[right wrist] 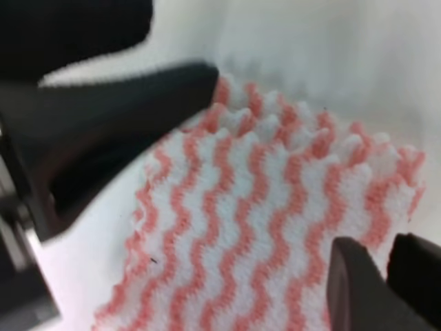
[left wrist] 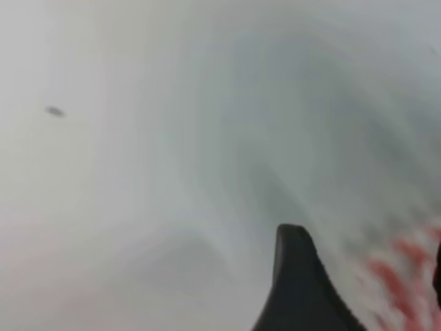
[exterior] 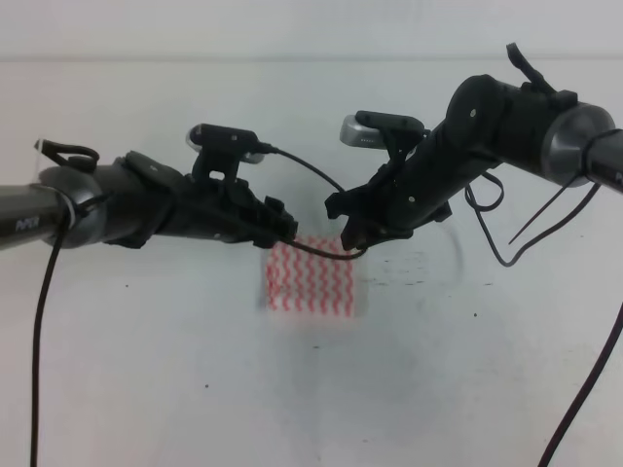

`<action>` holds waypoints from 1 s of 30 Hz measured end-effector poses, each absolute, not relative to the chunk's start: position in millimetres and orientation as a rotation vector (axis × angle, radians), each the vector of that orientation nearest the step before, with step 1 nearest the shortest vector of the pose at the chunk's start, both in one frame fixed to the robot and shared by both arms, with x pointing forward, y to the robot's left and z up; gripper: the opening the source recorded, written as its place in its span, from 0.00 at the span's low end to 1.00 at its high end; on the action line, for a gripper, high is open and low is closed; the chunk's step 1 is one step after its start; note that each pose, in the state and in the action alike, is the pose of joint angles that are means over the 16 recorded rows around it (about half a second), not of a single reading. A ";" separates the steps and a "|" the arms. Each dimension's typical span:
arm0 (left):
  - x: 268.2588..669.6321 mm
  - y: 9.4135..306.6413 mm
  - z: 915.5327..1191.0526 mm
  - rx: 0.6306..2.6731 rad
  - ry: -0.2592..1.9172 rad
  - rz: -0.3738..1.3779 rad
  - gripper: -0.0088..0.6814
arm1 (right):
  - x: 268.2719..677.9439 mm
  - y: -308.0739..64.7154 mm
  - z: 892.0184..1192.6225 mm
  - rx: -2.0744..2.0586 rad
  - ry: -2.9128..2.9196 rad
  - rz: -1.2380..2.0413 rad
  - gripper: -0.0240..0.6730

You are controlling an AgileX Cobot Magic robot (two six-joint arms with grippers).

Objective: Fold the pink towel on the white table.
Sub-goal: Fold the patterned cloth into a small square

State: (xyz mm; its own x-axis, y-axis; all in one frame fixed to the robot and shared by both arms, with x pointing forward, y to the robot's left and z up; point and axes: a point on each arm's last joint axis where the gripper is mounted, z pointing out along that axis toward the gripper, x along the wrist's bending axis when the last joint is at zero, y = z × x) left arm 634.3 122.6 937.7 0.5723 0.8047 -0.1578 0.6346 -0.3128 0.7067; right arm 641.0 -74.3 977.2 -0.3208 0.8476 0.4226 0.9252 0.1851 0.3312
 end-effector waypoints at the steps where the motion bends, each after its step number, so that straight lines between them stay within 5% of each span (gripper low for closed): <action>1: 635.5 122.8 939.2 2.041 1.152 0.297 0.49 | 641.2 -74.7 977.1 -1.739 -2.304 -0.812 0.18; 4: 638.3 122.7 943.7 2.015 1.161 0.313 0.48 | 641.9 -76.2 977.3 -1.743 -2.307 -0.810 0.17; 20: 628.3 110.8 944.6 2.071 1.058 0.095 0.01 | 645.7 -80.3 977.4 -1.766 -2.305 -0.829 0.03; 30: 633.2 112.3 927.5 2.088 1.098 0.124 0.01 | 645.1 -80.0 978.5 -1.764 -2.297 -0.828 0.01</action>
